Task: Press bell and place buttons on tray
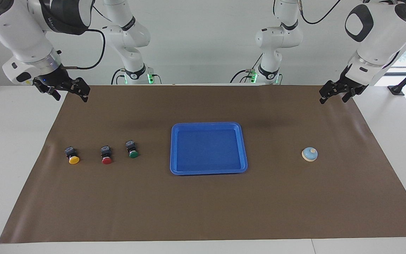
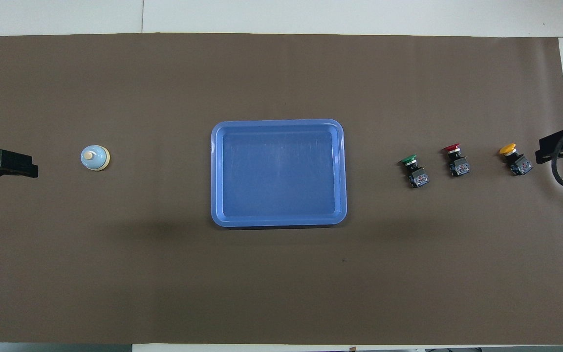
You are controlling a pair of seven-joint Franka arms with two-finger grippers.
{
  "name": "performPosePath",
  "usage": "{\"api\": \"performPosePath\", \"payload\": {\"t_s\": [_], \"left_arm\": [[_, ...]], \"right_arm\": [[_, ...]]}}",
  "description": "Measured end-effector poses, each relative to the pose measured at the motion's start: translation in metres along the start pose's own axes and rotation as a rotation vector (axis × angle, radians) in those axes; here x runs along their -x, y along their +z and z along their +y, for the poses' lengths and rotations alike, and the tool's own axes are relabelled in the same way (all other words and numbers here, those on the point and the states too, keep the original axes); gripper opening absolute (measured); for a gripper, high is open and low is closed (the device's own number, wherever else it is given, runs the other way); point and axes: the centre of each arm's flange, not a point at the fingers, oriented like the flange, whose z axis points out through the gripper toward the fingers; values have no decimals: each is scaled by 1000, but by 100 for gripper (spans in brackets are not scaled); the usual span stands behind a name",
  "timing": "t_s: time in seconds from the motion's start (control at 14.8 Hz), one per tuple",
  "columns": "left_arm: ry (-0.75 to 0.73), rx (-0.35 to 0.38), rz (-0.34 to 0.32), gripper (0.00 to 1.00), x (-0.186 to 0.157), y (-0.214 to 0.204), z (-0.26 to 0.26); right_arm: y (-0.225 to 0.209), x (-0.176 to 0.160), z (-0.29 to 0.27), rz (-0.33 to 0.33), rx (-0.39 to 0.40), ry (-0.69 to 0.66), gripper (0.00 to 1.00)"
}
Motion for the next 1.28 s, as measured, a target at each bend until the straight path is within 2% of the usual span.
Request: {"api": "performPosePath", "payload": {"t_s": [0.81,1.08,1.15,1.28], "left_arm": [[4,0,0,100,0,0,2],[4,-1,26,100,-3,-2,2],[5,-2,35,99,-5,-1,2],[5,-2,42,89,-10,5,2]], "right_arm": [[0,0,0,0,0,0,100],[0,0,0,0,0,0,100],[0,0,0,0,0,0,100],[0,0,0,0,0,0,100]]}}
